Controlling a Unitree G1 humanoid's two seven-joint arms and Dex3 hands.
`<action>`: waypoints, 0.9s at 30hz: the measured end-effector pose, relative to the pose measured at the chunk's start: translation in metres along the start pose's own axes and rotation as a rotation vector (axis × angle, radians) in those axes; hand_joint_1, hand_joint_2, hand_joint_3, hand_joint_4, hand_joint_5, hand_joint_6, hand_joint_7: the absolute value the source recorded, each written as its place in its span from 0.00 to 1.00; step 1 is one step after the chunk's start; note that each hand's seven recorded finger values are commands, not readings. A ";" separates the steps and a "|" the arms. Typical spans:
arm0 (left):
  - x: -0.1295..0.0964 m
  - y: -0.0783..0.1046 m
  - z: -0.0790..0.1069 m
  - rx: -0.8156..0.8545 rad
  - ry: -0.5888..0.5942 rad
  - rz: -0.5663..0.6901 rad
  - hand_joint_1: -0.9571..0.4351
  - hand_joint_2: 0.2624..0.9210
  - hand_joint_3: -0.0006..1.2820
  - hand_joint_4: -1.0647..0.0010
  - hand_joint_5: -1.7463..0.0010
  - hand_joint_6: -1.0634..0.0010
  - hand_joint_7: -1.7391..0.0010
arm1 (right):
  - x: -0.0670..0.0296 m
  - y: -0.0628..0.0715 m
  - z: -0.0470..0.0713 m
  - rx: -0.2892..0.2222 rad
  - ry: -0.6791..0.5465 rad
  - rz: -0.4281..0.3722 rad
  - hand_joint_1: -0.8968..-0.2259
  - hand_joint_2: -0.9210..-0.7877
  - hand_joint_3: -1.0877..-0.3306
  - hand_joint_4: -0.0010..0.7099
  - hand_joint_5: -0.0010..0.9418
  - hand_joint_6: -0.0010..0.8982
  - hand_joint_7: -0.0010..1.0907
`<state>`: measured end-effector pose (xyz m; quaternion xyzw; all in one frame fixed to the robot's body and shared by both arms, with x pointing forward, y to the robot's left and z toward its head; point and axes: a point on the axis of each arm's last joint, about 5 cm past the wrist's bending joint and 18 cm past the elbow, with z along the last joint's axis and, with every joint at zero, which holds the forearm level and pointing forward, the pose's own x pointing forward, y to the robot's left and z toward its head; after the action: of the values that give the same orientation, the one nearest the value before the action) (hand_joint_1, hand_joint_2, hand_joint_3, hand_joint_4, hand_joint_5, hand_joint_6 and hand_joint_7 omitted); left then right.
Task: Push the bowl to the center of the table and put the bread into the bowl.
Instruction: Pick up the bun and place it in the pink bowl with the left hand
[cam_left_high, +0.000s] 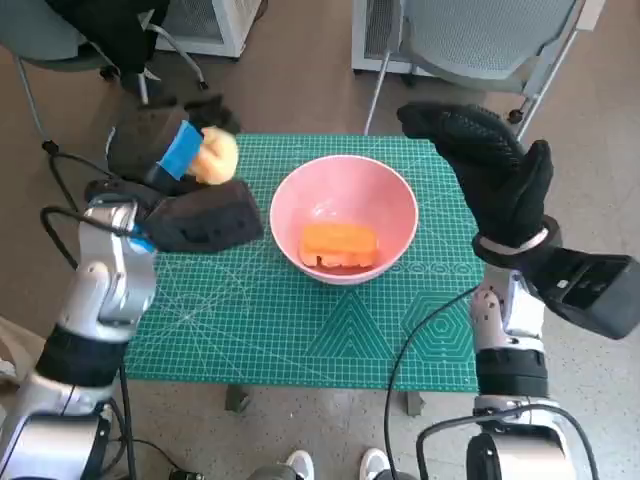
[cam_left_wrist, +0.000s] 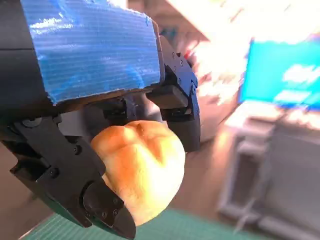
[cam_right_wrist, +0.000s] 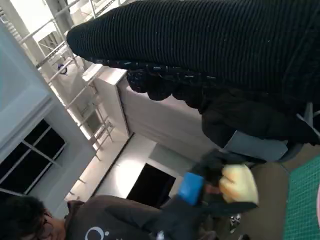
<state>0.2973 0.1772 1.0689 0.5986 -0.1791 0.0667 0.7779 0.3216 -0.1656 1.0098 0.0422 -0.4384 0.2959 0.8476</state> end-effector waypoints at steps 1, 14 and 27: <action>-0.001 0.002 0.004 -0.009 -0.023 0.013 0.69 0.94 0.03 0.23 0.43 0.32 0.37 | -0.0002 0.000 0.000 0.001 0.001 0.000 0.28 0.00 0.36 0.04 0.00 0.00 0.22; -0.005 -0.017 0.043 -0.117 -0.224 0.019 0.69 0.97 0.02 0.24 0.44 0.36 0.33 | -0.0002 0.001 -0.002 0.009 0.001 0.010 0.28 0.00 0.36 0.04 0.00 0.00 0.22; 0.001 -0.055 0.059 -0.209 -0.284 -0.055 0.69 1.00 0.03 0.33 0.34 0.37 0.36 | -0.0013 0.000 -0.003 0.004 -0.003 0.005 0.28 0.00 0.36 0.04 0.00 0.00 0.23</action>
<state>0.3038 0.1059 1.0318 0.5226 -0.2765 -0.0587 0.8043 0.3229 -0.1653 1.0071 0.0431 -0.4389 0.2990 0.8462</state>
